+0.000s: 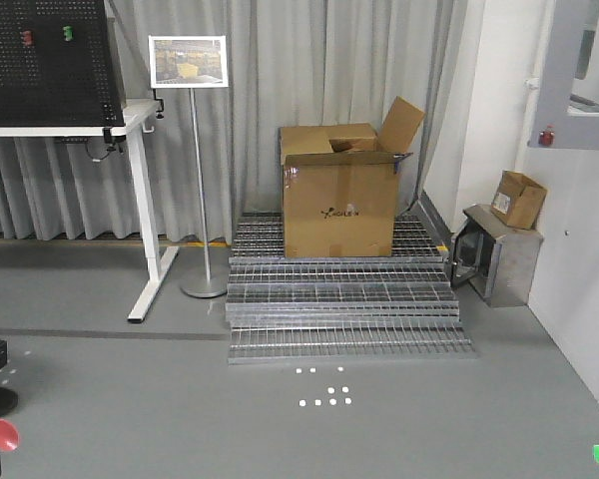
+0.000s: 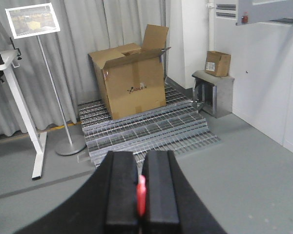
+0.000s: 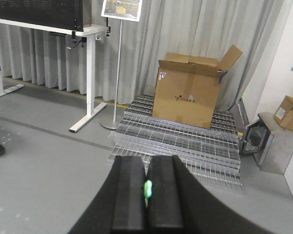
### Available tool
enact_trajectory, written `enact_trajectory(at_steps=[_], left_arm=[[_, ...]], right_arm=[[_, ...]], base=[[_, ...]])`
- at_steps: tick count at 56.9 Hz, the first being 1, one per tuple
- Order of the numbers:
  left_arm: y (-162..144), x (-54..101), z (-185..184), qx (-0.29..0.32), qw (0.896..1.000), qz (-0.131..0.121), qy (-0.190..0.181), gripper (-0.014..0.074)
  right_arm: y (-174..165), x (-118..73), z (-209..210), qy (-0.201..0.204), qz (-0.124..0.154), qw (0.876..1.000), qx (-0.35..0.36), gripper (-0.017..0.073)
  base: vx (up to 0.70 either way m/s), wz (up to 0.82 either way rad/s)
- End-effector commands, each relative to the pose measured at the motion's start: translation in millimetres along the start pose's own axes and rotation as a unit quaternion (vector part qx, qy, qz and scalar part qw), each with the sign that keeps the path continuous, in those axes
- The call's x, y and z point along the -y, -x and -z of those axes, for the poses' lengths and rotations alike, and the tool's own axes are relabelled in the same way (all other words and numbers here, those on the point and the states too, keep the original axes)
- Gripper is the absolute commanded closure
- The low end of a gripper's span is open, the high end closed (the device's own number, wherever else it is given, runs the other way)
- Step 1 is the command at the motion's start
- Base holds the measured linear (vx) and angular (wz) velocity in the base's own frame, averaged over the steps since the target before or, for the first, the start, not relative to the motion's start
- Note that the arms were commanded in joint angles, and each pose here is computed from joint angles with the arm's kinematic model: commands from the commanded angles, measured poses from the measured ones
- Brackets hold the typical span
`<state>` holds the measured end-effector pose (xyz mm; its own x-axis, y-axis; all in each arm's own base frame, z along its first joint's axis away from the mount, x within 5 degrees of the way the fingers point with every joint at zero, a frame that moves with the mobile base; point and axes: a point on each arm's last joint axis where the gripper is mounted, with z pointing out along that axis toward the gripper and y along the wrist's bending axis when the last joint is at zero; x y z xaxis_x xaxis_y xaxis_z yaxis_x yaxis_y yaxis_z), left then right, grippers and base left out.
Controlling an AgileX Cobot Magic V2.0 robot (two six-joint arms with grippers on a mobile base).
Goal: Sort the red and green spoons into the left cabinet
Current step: 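Drive the base away from the bench to the white cabinet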
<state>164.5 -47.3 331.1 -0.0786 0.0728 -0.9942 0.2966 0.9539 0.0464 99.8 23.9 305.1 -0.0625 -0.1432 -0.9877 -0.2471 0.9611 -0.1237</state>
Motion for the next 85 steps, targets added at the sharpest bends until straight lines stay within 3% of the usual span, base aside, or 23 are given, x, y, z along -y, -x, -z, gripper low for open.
enact_trajectory(at_steps=[1,47,85], left_arm=[[15.2,4.1,1.9,0.040,0.999,0.007,-0.022,0.0598],[15.4,4.1,2.3,0.041,0.999,0.007,-0.022,0.0598],[15.4,4.1,2.2,0.041,0.999,0.007,-0.022,0.0598]], right_arm=[[16.9,4.5,1.3,-0.019,-0.001,0.999,0.050,0.0562],[16.9,4.5,1.3,-0.019,-0.001,0.999,0.050,0.0562],[16.9,4.5,1.3,-0.019,-0.001,0.999,0.050,0.0562]], base=[[0.63,0.00],[0.62,-0.07],[0.49,-0.52]])
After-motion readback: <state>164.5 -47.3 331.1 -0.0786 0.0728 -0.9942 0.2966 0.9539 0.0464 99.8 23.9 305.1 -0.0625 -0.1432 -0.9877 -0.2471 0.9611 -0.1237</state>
